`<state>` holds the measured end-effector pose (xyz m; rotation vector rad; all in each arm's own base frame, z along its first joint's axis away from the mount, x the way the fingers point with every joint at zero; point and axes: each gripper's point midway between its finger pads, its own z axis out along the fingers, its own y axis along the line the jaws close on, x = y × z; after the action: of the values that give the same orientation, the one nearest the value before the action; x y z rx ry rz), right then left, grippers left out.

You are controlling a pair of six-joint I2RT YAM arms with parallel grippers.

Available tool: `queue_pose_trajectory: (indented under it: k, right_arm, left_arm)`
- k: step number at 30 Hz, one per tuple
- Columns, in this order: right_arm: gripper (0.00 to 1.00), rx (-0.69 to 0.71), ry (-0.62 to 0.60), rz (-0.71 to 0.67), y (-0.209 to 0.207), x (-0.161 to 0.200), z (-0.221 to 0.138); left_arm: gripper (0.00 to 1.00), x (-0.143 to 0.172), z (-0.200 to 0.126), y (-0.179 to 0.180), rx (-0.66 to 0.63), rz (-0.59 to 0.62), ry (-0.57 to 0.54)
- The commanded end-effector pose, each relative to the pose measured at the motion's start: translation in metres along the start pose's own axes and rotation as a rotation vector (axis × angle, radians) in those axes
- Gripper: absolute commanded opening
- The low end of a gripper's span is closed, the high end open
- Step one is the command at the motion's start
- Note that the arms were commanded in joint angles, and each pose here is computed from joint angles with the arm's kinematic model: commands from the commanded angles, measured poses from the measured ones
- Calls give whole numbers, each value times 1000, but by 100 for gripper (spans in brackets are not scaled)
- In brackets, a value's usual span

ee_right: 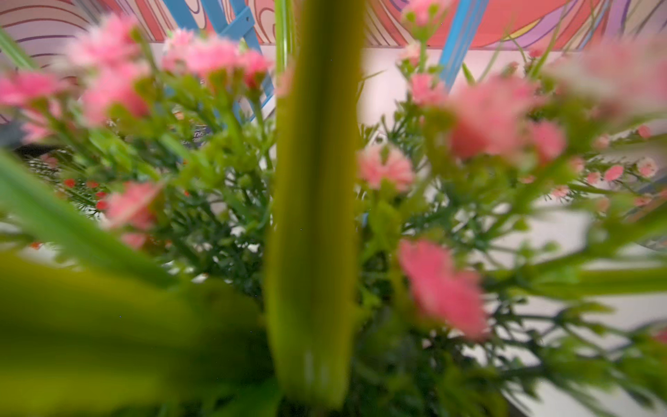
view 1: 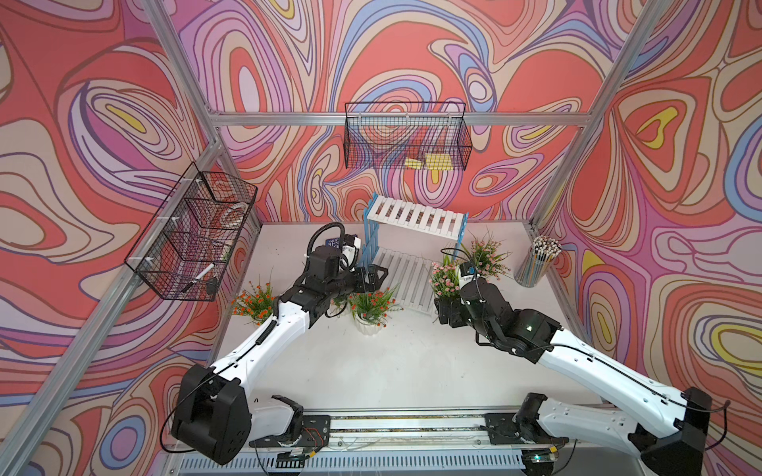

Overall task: Place the baby's breath potted plants on the rack by color
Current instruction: Pick up the baby's breath potted plant from the center of the board, then place the baby's breath potted plant on the rack.

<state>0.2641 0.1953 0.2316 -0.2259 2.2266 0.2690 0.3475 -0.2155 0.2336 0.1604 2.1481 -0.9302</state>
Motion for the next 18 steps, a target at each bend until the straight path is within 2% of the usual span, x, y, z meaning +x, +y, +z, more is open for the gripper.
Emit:
queue_pose_trajectory:
  k: [1, 7, 12, 14, 18]
  right_arm:
    - [56, -35, -65, -16, 23, -25, -7]
    - [57, -102, -118, -11, 60, -47, 15]
    - [61, -90, -148, -48, 79, -55, 52]
    - [66, -69, -162, -61, 84, -60, 68]
    - [66, -32, -213, -52, 82, -72, 88]
  left_arm:
    - [90, -11, -9, -13, 14, 29, -29]
    - [90, -15, -21, -15, -4, 15, -46]
    - [90, -22, -39, -11, -81, 20, -79]
    - [90, -25, -48, -8, -115, 23, -95]
    - [90, -29, -61, -6, -145, 23, -128]
